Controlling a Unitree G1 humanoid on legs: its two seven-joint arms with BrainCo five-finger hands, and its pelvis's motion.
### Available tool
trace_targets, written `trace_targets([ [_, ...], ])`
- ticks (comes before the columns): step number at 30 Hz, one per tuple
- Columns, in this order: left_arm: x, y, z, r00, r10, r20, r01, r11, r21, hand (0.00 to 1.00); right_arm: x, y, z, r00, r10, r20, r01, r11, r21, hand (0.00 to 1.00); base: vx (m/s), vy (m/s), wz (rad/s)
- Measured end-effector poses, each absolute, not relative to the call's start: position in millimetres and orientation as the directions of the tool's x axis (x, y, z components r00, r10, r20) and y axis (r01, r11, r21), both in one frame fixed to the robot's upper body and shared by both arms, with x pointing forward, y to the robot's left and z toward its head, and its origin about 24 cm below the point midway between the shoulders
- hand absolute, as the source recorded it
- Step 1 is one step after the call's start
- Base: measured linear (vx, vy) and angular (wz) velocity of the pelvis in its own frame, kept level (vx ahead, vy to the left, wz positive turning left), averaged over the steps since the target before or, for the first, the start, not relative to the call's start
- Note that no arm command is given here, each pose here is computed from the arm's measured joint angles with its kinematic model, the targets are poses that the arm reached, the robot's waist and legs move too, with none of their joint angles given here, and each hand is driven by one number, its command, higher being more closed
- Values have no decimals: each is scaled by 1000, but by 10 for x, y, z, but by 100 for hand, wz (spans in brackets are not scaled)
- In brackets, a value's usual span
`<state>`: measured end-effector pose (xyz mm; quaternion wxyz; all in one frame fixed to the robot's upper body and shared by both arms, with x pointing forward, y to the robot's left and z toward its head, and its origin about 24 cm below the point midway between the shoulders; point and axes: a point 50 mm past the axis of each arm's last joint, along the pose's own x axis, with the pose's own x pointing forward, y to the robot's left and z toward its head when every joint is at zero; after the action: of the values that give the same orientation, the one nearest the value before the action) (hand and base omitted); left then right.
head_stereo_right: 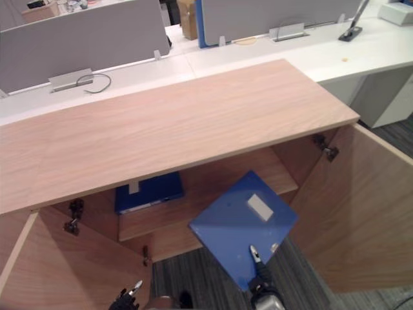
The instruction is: Walk over to the cabinet, pick up the folder, carry it to the office cabinet, place the folder inside the office cabinet, then close the office cabinet door
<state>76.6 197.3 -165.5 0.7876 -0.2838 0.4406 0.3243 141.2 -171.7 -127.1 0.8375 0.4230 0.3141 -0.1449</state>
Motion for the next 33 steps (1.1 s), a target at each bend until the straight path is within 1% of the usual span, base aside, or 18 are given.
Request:
trace_targets([
  [5,696,1977,-1665,385,267,-883,-774,615,-151,0,1362,-1692,-1298,748,33,-663,508,614,604,100,-17,-18,-2],
  [9,689,2011,-1660,389,268,-882,-757,639,-140,0,1284,-1710,-1354,720,27,-693,534,616,579,100,-17,-14,-1],
  [11,691,2014,-1659,389,270,-881,-758,636,-140,0,1279,-1715,-1358,718,27,-696,536,617,576,100,-48,11,-16],
  [14,701,2013,-1652,396,273,-877,-756,639,-142,0,1333,-1660,-1326,732,52,-679,501,634,589,100,-42,7,-32],
  [16,717,2029,-1646,401,270,-875,-733,668,-130,0,1398,-1597,-1273,756,78,-650,458,646,610,100,-64,-14,9],
  [21,731,2045,-1640,398,284,-872,-736,666,-120,0,1454,-1514,-1224,778,101,-620,430,635,642,100,-62,-77,36],
  [24,758,2258,-1585,412,337,-847,-724,685,-80,0,1494,-1467,-1198,790,110,-603,416,626,660,100,-13,-248,28],
  [26,763,2209,-1601,399,333,-855,-723,687,-70,0,1481,-1622,-1218,777,85,-623,424,660,620,100,36,-317,3],
  [29,684,2201,-1620,367,343,-865,-739,672,-48,0,1448,-1736,-1220,771,69,-633,425,686,591,100,107,-178,-20],
  [33,847,2183,-1592,398,348,-849,-742,667,-75,0,1492,-1798,-1172,787,62,-614,404,700,589,100,105,-42,1],
])
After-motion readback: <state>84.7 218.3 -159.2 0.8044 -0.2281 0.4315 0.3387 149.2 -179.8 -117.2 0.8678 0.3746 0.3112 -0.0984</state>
